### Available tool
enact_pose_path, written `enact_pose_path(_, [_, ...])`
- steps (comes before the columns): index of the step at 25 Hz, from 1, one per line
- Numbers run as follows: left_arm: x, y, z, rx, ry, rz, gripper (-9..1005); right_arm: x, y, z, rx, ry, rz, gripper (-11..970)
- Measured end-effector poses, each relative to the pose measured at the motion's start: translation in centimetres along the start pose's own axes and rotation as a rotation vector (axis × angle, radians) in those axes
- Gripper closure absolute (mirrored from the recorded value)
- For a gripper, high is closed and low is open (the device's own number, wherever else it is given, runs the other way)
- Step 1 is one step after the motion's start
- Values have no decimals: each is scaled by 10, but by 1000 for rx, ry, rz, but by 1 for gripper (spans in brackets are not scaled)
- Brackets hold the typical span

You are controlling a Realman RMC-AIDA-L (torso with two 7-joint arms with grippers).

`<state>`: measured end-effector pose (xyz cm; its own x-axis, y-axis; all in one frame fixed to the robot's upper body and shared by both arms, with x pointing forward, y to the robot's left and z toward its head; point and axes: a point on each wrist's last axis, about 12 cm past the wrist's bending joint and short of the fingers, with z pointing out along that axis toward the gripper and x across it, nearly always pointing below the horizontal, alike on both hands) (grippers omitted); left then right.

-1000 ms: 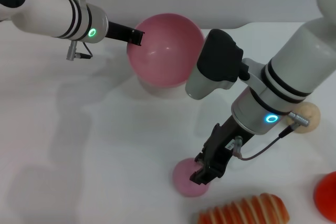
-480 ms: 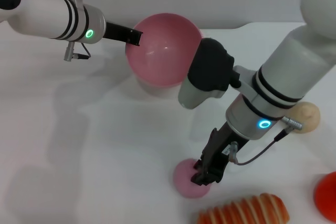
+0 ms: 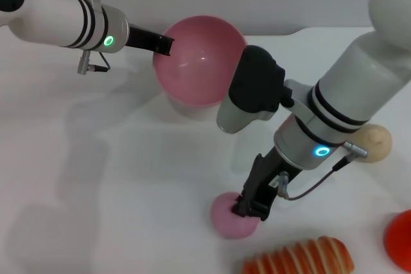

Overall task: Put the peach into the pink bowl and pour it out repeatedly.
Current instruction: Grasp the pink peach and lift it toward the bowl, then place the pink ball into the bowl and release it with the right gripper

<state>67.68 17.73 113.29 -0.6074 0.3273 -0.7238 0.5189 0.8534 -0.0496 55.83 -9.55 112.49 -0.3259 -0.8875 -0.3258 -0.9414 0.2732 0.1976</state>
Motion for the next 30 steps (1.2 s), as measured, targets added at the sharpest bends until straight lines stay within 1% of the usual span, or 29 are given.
enact_pose_path(2, [1, 0, 0, 0, 1, -1, 928, -2, 2, -6, 8, -27, -7, 935])
enact_pose_path(5, [2, 0, 0, 2, 5, -2, 927, -7, 6, -25, 21, -96, -26, 935])
enact_pose_path(9, [4, 0, 0, 7, 16, -5, 926, -15, 10, -66, 40, -232, -48, 935])
enact_pose_path(13, [6, 0, 0, 13, 24, -7, 925, -23, 13, -114, 66, -430, -96, 935])
enact_pose_path(15, [6, -1, 0, 14, 25, -7, 925, -24, 11, -133, 98, -508, -114, 935])
enact_pose_path(17, [6, -1, 0, 18, 28, -6, 924, -23, 4, -145, 142, -565, -108, 934])
enact_pose_path(18, [6, -1, 0, 22, 32, -7, 924, -22, 1, -147, 158, -583, -101, 934])
enact_pose_path(20, [6, -2, 0, 27, 37, -8, 923, -20, -11, -146, 203, -615, -62, 934])
enact_pose_path(21, [6, -3, 0, 29, 40, -9, 923, -18, -24, -140, 246, -629, -23, 934])
enact_pose_path(22, [6, -3, 0, 30, 40, -9, 923, -18, -24, -140, 246, -629, -23, 934])
enact_pose_path(25, [3, -5, -1, 39, 42, -5, 922, -13, -41, -126, 284, -631, 37, 934])
enact_pose_path(26, [3, -5, -2, 42, 43, -3, 922, -11, -49, -118, 295, -628, 62, 934])
enact_pose_path(27, [2, -5, -2, 44, 44, -2, 921, -11, -49, -118, 295, -628, 62, 934])
enact_pose_path(30, [1, -6, -2, 47, 45, 0, 921, -10, -57, -106, 310, -619, 74, 934])
